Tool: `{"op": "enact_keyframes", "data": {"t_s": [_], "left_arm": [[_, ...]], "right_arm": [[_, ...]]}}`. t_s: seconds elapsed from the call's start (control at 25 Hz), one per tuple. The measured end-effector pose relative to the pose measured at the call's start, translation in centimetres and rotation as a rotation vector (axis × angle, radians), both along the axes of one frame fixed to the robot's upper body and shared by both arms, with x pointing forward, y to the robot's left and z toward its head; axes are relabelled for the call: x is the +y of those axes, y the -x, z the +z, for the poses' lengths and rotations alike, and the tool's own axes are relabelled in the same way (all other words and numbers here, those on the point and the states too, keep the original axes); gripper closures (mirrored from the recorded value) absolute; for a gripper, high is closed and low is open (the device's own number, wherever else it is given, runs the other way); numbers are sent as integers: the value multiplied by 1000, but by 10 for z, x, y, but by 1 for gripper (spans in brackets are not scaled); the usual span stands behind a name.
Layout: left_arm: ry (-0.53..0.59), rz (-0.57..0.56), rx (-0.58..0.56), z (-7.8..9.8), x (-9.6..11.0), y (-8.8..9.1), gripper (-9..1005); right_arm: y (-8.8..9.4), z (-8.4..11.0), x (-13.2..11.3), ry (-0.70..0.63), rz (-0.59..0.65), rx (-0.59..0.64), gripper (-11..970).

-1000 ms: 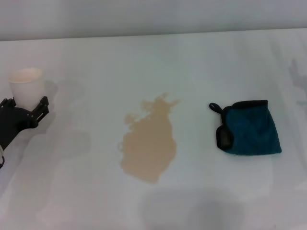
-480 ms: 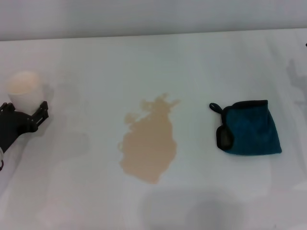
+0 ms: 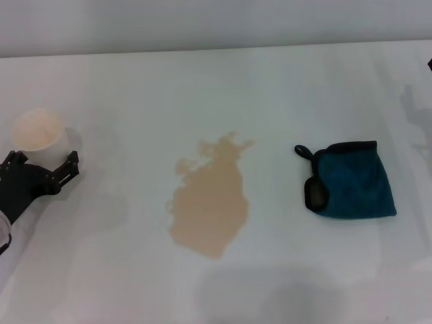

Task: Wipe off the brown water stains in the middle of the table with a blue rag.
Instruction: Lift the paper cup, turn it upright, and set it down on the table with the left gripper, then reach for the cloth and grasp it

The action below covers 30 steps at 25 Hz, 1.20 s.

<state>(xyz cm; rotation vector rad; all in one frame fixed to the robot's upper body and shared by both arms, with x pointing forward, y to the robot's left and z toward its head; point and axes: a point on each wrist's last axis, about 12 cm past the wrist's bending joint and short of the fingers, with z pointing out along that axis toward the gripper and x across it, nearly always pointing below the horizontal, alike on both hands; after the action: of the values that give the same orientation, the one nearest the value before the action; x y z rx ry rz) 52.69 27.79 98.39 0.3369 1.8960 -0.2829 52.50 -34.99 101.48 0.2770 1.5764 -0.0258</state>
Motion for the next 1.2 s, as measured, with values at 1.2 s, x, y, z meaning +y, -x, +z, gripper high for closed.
{"op": "enact_keyframes", "data": {"t_s": [1.2], "left_arm": [[253, 76, -74, -8, 4, 68, 111]], "right_arm": [[6, 3, 5, -7, 91, -43, 154]]}}
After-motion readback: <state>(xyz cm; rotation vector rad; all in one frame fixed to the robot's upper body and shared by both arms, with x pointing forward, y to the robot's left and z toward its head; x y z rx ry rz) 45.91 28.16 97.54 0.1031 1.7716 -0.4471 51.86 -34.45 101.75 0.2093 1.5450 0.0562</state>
